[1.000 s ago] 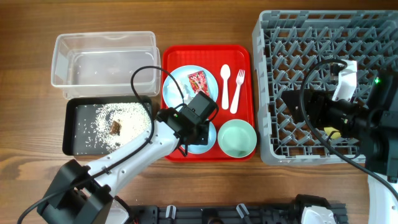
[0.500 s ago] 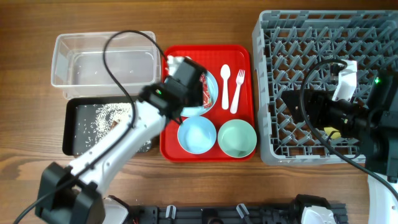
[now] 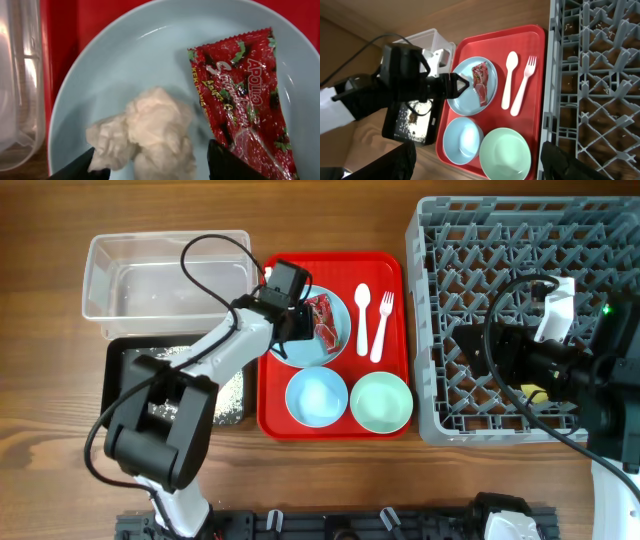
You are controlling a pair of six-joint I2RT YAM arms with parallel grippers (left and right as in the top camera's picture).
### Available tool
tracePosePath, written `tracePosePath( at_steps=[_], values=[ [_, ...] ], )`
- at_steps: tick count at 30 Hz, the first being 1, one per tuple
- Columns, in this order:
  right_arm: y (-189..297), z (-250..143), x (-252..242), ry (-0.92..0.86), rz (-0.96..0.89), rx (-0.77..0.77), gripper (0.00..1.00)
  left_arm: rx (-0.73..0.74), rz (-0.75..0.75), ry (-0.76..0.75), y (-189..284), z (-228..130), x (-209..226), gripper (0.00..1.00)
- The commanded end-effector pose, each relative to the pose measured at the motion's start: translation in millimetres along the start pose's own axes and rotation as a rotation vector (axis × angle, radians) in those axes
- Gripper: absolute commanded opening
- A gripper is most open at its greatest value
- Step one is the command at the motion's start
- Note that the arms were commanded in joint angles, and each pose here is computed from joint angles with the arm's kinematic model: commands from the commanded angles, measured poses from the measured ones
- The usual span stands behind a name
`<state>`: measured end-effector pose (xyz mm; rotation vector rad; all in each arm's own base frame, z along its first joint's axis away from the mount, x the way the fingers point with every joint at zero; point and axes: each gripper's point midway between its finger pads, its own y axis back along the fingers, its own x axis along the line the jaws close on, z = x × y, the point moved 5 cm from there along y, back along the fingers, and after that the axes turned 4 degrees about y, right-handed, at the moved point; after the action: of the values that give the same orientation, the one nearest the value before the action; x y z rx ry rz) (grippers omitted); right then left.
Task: Sort waste into correct bins and load items into the dishwasher rack
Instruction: 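Pick the white tissue from the plate and drop it in the clear bin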
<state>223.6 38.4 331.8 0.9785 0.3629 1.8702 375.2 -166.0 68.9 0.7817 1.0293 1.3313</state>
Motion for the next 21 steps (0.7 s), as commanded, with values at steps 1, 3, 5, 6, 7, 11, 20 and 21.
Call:
tracePosePath(
  at_steps=[1, 3, 5, 6, 7, 11, 20, 21],
  values=[
    [0.7, 4.1, 2.2, -0.002, 0.006, -0.006, 0.81, 0.021, -0.005, -0.018, -5.8, -3.4, -1.0, 0.19],
    [0.7, 4.1, 2.2, -0.002, 0.006, -0.006, 0.81, 0.023, -0.034, -0.017, 1.0, -2.1, -5.0, 0.04],
    [0.7, 4.1, 2.2, -0.002, 0.006, -0.006, 0.81, 0.018, -0.060, -0.013, 19.0, 3.8, -9.2, 0.04],
    [0.7, 4.1, 2.2, -0.002, 0.005, -0.006, 0.81, 0.010, -0.063, -0.006, 30.7, 8.0, -10.2, 0.04],
    [0.7, 4.1, 2.2, -0.002, 0.005, -0.006, 0.81, -0.002, -0.069, -0.005, 44.1, 13.0, -11.5, 0.04],
    [0.7, 4.1, 2.2, -0.002, 0.006, -0.006, 0.81, -0.128, -0.037, 0.021, 101.7, 41.5, -2.7, 0.04],
    [0.7, 4.1, 2.2, -0.002, 0.006, -0.006, 0.81, -0.287, 0.162, 0.221, 113.0, 90.7, 94.8, 0.23],
    [0.7, 4.0, 2.2, -0.003, 0.006, -0.005, 0.81, -0.281, 0.164, 0.231, 108.4, 92.0, 99.0, 0.59]
  ],
)
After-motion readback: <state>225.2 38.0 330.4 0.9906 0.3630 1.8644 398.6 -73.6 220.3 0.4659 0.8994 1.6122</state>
